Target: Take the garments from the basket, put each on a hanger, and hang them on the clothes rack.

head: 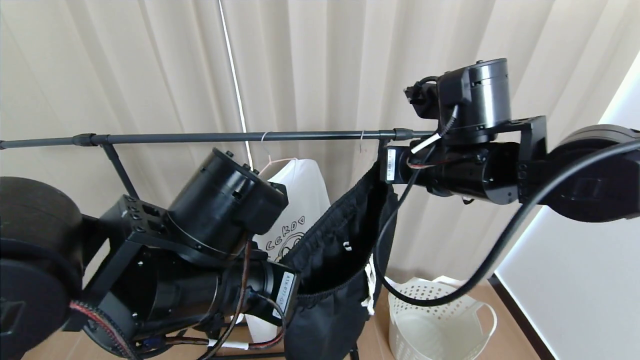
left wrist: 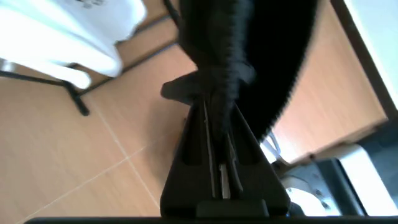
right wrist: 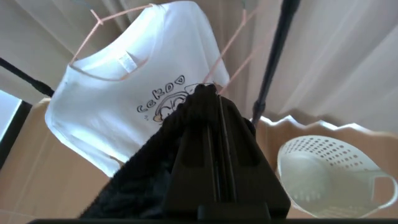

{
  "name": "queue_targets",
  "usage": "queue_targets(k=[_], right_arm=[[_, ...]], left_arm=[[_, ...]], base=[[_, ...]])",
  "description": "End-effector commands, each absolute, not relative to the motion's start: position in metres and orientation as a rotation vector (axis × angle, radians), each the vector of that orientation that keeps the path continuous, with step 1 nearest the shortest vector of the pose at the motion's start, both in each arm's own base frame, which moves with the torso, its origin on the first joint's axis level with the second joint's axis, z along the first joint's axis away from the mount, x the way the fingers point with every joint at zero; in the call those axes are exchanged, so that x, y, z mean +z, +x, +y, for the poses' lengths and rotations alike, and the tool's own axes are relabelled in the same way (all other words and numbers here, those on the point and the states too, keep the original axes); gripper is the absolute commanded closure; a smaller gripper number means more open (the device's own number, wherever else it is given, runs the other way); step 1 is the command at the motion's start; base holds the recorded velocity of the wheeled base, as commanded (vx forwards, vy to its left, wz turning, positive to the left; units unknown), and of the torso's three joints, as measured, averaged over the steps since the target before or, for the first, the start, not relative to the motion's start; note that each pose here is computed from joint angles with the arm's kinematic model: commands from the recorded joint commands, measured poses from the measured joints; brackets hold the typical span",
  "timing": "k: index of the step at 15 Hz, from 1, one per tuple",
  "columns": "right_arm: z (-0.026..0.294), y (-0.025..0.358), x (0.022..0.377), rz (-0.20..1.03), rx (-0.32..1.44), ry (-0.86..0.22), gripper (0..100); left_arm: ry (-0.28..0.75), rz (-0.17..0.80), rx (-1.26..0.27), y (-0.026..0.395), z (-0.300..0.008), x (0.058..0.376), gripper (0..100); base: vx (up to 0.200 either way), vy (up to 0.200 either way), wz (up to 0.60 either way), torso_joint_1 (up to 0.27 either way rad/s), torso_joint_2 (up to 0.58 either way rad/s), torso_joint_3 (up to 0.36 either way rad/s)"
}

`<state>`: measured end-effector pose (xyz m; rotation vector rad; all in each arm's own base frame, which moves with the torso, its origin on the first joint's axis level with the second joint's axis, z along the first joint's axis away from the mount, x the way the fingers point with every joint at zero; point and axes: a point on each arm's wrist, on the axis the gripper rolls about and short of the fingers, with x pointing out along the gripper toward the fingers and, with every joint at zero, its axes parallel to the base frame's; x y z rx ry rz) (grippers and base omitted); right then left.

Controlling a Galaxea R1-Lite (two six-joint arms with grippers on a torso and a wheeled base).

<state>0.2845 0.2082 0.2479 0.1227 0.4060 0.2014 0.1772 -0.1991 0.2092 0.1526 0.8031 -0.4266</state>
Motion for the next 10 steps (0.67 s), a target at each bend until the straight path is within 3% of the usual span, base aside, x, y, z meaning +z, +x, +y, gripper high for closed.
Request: queue_targets(k=[1, 4, 6, 10], right_arm=[[0.171, 0.247, 0.251, 0.409, 0.147, 0.113, 100], [0.155, 0.232, 0.217, 0.501, 0.113, 0.093, 100], [0.157, 0.236, 0.203, 0.479, 0.106, 0.1, 100], [0.15, 0.226, 0.194, 0.505, 0.115, -0.016, 100]], left_arm=[[0.104, 0.716, -0.323, 0.205, -0.175, 0.226, 100], [0.081, 0.665, -0.297, 0.233, -0.183, 0.231, 100], [0.075, 0.656, -0.284, 0.252, -0.193, 0.231, 100], [0.08, 0.605, -0.214, 0.28, -0.203, 0.237, 100]], base=[[0.0, 0.0, 0.0, 0.0, 0.0, 0.0], [0.0, 0.0, 0.0, 0.0, 0.0, 0.0], [0.0, 0.0, 0.0, 0.0, 0.0, 0.0], [0.0, 0.0, 0.0, 0.0, 0.0, 0.0]])
